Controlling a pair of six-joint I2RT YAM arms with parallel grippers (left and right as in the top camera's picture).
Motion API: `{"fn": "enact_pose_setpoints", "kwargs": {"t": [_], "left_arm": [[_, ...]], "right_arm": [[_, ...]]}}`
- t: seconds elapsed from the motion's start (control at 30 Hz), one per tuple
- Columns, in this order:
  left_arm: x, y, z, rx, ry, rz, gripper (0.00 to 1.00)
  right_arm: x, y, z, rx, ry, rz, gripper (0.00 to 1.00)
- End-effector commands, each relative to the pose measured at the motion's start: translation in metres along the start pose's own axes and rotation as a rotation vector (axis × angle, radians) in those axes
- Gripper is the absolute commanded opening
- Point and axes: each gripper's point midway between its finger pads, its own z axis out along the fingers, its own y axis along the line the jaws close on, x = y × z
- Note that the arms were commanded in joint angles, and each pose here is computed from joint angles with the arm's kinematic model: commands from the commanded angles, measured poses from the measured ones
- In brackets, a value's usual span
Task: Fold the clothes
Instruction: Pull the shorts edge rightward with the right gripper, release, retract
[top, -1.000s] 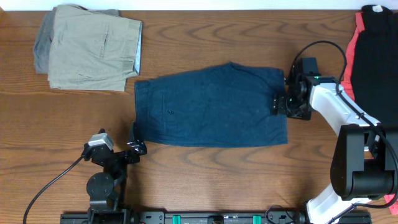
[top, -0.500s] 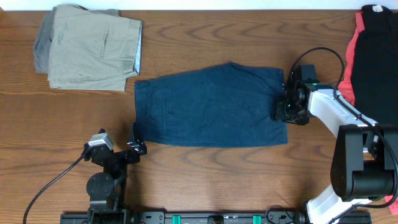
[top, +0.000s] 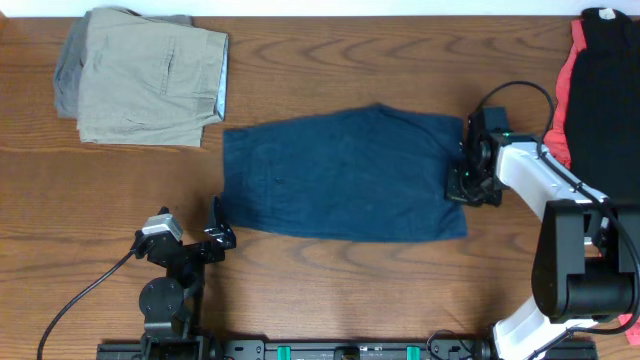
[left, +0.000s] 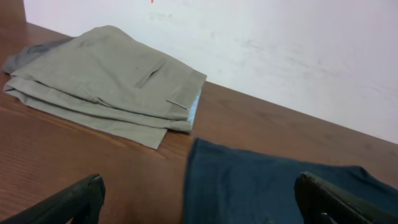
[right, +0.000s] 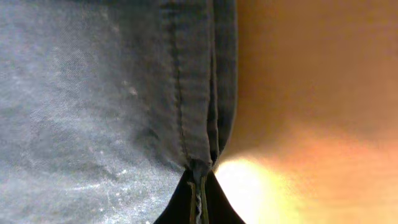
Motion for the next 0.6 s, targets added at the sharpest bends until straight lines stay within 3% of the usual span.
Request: {"fn": "enact_pose_setpoints", "kwargs": {"t": [0.0,0.2,0.47,0.5,0.57], "left_arm": [[0.015,0.011,0.002,-0.041,0.032,0.011,0.98],[0.015,0.011,0.002,-0.041,0.032,0.011,0.98],[0.015,0.011,0.002,-0.041,0.032,0.011,0.98],[0.015,0.011,0.002,-0.041,0.032,0.011,0.98],[0.015,0.011,0.002,-0.041,0.032,0.011,0.98]], "right_arm": [[-0.014,-0.026,-0.016,0.095,-0.021,0.07,0.01],[-0.026,-0.041,-0.05,0.104,0.0,0.065,0.01],[-0.064,-0.058,-0.092,0.137,-0.109,0.095,0.02],[-0.065,-0.056,-0.095,0.122,-0.109,0.095,0.1],[-0.064,-0.052,-0.098,0.101,-0.102,0.094,0.66]]}}
